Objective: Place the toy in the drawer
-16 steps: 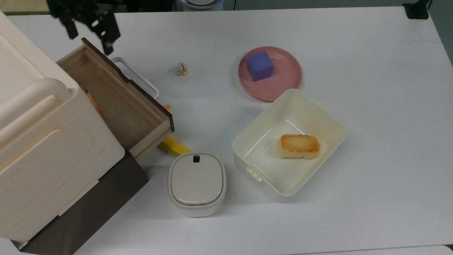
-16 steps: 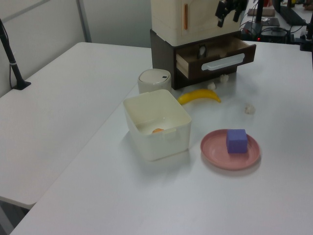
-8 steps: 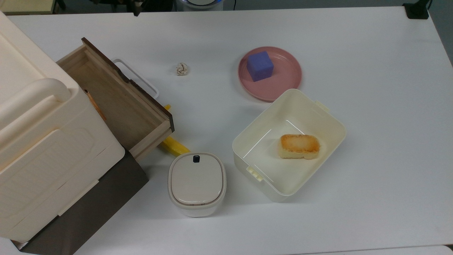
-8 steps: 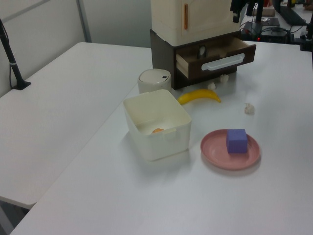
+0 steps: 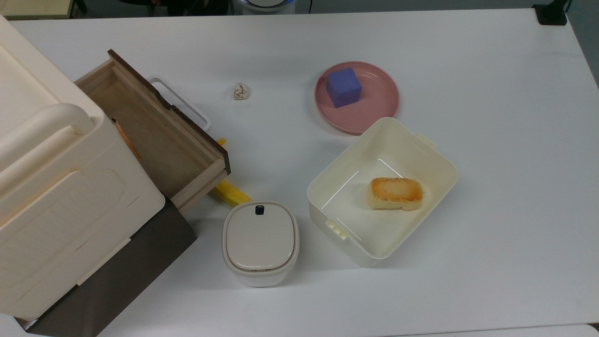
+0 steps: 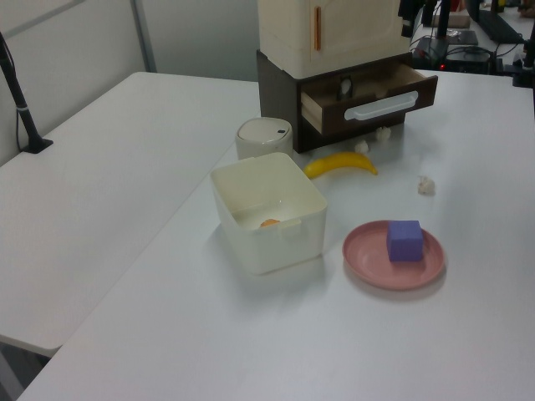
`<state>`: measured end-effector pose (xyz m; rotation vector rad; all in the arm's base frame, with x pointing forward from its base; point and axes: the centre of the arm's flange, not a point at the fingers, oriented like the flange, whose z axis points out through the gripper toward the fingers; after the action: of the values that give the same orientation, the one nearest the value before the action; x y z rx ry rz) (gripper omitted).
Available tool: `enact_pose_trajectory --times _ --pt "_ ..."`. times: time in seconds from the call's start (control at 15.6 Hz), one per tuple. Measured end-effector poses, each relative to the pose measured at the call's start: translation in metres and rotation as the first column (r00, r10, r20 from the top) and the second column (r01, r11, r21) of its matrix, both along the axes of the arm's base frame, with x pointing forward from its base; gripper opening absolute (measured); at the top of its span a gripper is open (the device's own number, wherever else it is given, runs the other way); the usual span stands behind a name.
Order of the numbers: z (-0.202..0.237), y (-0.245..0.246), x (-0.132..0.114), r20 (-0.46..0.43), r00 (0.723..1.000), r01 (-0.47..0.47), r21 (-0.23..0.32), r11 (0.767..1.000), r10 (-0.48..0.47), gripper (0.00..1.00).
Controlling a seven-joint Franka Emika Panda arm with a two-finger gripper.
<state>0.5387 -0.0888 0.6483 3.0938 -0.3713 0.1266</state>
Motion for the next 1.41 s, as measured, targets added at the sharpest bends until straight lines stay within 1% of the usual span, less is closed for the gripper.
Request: enact_pose_trajectory --times 0.26,0.38,0.77,0.96,1.15,1.41 --pt "0.0 0.002 0.0 -0.004 0.996 -0.087 -0.006 0.996 0.087 1.0" --pt "-0.001 0.002 0.0 -0.006 0.995 -0.099 -0.007 0.995 0.099 1.0" --pt "-0.003 0.002 0.001 -0.01 0.994 -0.105 -0.006 0.994 0.105 1.0" --pt "-0.01 0.005 0.007 0.004 0.995 -0.1 -0.009 0.995 0.1 1.0" --pt "-0.021 0.017 0.014 0.0 0.999 -0.048 -0.003 0.999 0.048 1.0" --pt "-0.023 0.021 0.015 -0.003 0.999 -0.034 -0.001 0.999 0.034 1.0"
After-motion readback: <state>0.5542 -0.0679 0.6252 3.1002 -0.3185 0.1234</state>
